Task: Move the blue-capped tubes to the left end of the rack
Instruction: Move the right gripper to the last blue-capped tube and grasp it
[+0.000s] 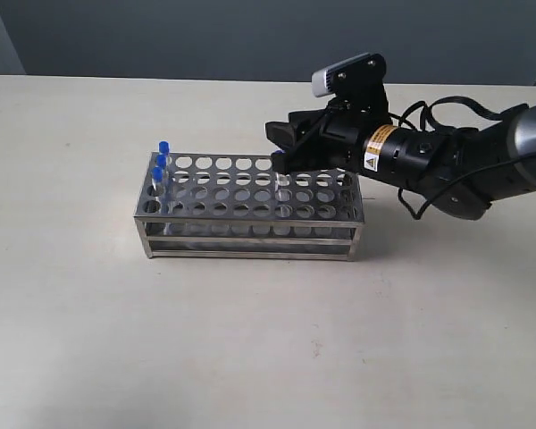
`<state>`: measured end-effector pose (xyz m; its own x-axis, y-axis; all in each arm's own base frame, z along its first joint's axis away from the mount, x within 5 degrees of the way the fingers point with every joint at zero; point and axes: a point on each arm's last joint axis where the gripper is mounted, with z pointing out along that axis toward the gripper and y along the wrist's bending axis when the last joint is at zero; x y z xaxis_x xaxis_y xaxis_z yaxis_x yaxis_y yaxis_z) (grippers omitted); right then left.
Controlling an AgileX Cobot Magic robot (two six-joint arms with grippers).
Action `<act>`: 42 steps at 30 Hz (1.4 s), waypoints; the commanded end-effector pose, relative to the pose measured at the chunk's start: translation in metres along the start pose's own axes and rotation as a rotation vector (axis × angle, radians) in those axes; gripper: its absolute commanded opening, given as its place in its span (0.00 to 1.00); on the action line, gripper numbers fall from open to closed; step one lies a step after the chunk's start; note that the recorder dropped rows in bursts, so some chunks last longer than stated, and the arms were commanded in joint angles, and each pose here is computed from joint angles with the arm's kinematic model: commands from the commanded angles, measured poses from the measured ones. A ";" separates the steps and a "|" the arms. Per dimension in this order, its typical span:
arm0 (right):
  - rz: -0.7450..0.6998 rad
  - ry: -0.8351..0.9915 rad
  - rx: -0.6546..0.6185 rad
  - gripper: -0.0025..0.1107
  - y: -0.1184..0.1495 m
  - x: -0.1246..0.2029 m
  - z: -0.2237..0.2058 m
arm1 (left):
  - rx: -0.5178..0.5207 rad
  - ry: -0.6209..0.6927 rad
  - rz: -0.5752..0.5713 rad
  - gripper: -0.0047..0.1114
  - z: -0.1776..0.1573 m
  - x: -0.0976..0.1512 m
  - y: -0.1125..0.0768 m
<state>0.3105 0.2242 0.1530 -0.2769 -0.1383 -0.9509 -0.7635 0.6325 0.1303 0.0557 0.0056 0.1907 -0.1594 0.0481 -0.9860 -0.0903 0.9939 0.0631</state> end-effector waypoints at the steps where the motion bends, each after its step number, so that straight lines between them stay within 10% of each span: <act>1: 0.003 -0.012 -0.001 0.38 -0.002 0.004 0.001 | 0.003 -0.010 0.000 0.05 -0.001 -0.001 0.000; 42: 0.004 0.089 -0.096 0.38 0.006 0.023 0.006 | 0.003 -0.010 0.000 0.05 -0.001 -0.001 0.000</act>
<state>0.3031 0.2303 0.1361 -0.3087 -0.1885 -0.9323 -0.8178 0.5531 0.1590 0.0557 0.0056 0.1907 -0.1594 0.0481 -0.9860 -0.0903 0.9939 0.0631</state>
